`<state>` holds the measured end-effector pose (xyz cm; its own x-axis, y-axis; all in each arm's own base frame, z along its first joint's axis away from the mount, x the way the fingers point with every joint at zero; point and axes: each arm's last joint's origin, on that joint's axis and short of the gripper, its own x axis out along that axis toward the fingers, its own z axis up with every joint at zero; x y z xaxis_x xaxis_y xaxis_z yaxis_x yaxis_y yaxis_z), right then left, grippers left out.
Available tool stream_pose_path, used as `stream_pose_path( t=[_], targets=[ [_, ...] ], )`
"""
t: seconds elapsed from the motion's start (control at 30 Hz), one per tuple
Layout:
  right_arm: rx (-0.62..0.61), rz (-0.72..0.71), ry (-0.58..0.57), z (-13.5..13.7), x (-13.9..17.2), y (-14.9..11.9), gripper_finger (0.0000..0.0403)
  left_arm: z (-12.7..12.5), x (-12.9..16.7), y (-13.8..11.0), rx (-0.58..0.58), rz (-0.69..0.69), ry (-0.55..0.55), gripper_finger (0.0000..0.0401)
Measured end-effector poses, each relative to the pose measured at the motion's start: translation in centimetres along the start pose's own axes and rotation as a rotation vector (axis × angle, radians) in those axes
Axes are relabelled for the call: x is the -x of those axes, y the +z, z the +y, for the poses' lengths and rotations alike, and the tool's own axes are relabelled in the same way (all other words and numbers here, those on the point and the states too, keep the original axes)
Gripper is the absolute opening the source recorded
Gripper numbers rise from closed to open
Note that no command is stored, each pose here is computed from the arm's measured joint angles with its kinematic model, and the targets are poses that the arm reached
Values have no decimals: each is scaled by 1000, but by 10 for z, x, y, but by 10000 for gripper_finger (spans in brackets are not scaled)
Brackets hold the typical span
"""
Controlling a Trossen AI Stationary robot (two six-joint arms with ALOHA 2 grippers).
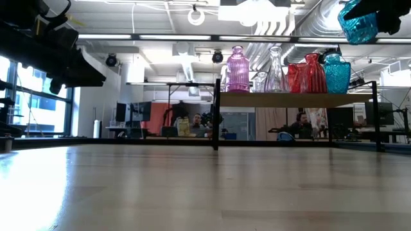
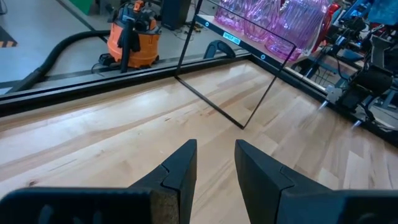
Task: Sort vases onto shelf
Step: Put the blue vase on the shelf aligned with the other blue vase
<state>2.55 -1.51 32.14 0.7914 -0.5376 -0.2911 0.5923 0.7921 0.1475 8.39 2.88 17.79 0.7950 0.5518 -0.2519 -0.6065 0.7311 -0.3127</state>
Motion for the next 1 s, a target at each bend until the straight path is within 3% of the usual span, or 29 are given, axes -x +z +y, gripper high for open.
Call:
stream_pose_path(
  t=[0.5, 0.73, 1.0],
  targets=[
    [-80, 15, -9, 2, -4, -5, 281, 0, 0, 0, 0, 0, -1, 101],
    [-136, 11, -104, -1, -6, -11, 281, 0, 0, 0, 0, 0, -1, 101],
    [-152, 46, -136, 2, -18, -27, 281, 0, 0, 0, 0, 0, -1, 101]
  ],
)
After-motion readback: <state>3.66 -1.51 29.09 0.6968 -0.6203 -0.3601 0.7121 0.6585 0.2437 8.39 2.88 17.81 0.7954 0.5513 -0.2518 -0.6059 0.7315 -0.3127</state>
